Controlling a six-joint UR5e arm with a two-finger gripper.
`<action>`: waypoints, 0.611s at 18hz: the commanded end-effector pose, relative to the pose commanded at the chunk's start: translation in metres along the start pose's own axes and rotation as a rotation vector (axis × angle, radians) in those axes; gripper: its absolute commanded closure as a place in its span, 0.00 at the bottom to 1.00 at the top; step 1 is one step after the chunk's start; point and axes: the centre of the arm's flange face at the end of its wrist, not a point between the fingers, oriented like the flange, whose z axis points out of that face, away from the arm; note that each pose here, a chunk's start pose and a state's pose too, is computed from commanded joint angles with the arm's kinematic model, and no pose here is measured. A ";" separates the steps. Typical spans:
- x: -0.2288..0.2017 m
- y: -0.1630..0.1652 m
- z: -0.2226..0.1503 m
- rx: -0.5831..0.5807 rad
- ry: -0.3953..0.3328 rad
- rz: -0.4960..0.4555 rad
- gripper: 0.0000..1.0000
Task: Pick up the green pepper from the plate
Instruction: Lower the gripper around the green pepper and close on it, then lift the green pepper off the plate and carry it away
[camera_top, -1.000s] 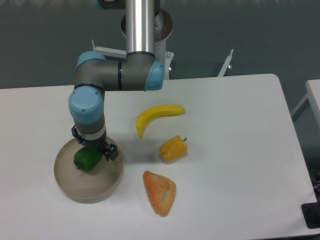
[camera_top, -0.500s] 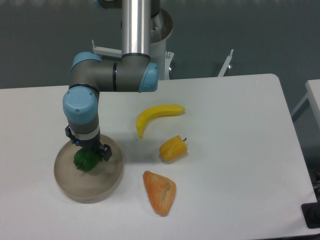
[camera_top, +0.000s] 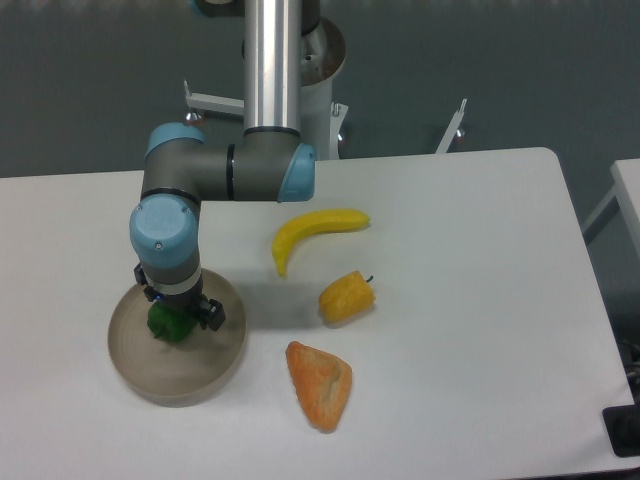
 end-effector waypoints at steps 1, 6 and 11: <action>0.000 -0.001 0.001 -0.001 0.002 0.001 0.51; -0.012 0.000 -0.041 0.078 -0.009 0.000 0.73; -0.080 0.051 -0.126 0.189 -0.076 -0.029 0.75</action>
